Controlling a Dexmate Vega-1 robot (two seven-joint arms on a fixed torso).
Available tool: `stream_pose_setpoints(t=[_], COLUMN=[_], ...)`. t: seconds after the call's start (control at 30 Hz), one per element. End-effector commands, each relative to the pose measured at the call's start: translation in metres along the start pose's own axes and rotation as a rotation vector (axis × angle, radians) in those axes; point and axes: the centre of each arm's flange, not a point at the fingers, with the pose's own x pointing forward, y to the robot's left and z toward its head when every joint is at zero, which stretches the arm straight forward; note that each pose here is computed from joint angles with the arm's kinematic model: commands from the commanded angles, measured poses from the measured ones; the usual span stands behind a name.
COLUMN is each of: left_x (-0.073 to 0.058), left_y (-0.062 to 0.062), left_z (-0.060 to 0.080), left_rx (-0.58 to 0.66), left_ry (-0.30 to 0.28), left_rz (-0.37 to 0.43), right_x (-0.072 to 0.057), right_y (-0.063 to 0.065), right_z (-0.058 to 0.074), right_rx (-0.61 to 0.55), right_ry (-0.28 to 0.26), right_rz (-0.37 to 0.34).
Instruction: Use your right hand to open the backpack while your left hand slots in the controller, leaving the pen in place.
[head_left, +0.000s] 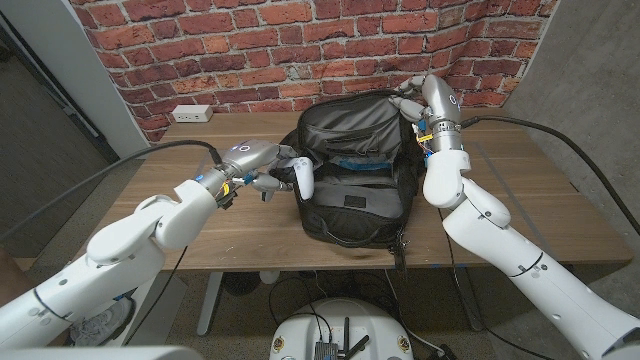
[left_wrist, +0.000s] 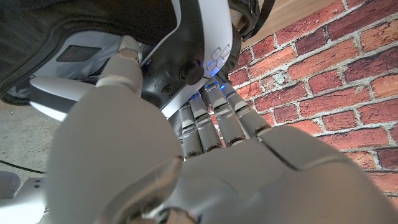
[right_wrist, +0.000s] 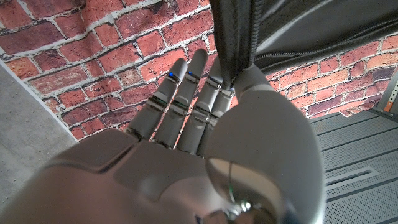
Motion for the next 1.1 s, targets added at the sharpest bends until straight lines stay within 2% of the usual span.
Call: stream_pose_setpoints(t=[0.03, 0.23, 0.43, 0.63, 1.1], left_x=[0.003, 0.002, 0.002, 0.006, 0.020], left_y=[0.001, 0.001, 0.001, 0.003, 0.004], left_z=[0.018, 0.032, 0.039, 0.047, 0.066], left_rx=[-0.035, -0.050, -0.063, -0.063, -0.104], left_ry=[-0.011, 0.010, 0.024, 0.078, 0.046], left_rz=[-0.039, -0.044, -0.041, -0.051, -0.063], right_x=[0.006, 0.008, 0.010, 0.011, 0.010], right_y=[0.004, 0.005, 0.007, 0.007, 0.007], right_z=[-0.001, -0.001, -0.001, -0.002, -0.005], right_rx=[0.011, 0.018, 0.022, 0.020, 0.026], right_ry=[-0.003, -0.005, -0.016, -0.018, -0.010], right_rz=[0.001, 0.003, 0.009, 0.009, 0.007])
